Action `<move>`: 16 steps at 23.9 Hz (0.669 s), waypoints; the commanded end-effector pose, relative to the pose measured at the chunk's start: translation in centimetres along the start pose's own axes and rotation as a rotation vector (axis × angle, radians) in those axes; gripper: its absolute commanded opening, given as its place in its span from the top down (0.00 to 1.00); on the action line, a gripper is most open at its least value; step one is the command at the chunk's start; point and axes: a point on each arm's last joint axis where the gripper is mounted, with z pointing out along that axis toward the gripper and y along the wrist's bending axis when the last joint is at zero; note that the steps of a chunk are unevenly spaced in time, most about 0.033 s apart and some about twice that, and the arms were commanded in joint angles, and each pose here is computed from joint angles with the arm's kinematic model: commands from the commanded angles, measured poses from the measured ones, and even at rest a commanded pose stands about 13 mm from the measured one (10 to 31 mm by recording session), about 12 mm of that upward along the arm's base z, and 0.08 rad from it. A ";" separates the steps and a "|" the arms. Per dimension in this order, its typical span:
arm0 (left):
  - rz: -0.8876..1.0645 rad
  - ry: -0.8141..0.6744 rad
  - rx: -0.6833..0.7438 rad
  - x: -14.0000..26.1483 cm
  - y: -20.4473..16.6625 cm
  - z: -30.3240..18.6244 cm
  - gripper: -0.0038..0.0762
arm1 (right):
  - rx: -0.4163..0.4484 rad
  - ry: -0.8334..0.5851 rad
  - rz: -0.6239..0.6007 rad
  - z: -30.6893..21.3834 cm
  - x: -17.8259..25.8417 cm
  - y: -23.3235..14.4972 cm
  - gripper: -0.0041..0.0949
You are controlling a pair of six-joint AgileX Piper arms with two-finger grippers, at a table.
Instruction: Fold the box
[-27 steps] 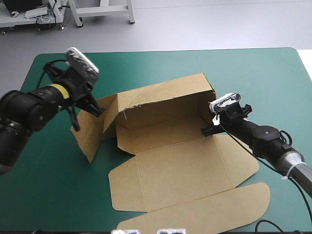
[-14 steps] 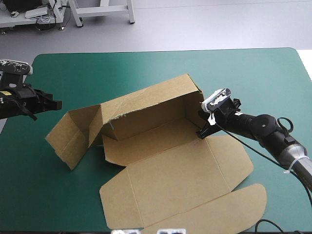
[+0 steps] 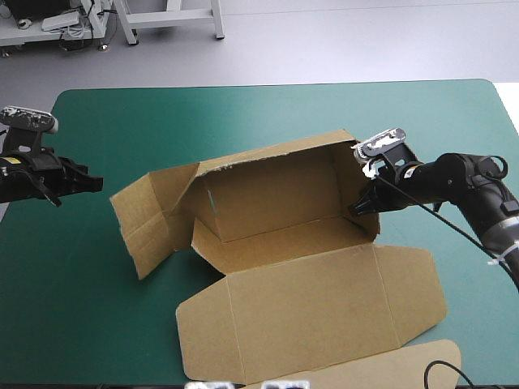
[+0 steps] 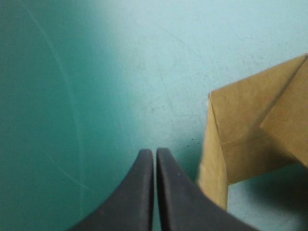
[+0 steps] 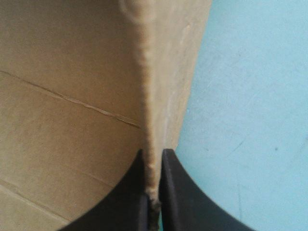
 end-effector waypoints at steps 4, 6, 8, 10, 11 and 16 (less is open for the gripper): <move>0.001 -0.100 -0.016 -1.0 -0.4 -1.4 0.94 | 0.029 0.110 0.120 -1.2 0.4 -0.2 0.98; -0.008 -0.116 -0.003 -1.1 -0.5 -1.4 0.94 | 0.030 0.132 0.132 -0.4 0.5 -0.5 0.98; -0.020 -0.132 0.013 -1.2 -0.6 -1.5 0.94 | 0.031 0.147 0.157 0.7 0.3 -0.9 0.98; -0.031 -0.155 0.046 -1.5 -0.9 -1.5 0.94 | 0.029 0.171 0.194 2.7 -0.4 -1.6 0.98; -0.044 -0.168 0.068 -1.6 -1.1 -1.5 0.94 | 0.022 0.204 0.216 4.2 -1.0 -2.2 0.98; -0.042 -0.141 0.086 -1.3 -1.3 -1.5 0.94 | -0.002 0.264 0.241 8.1 -3.4 -3.8 0.98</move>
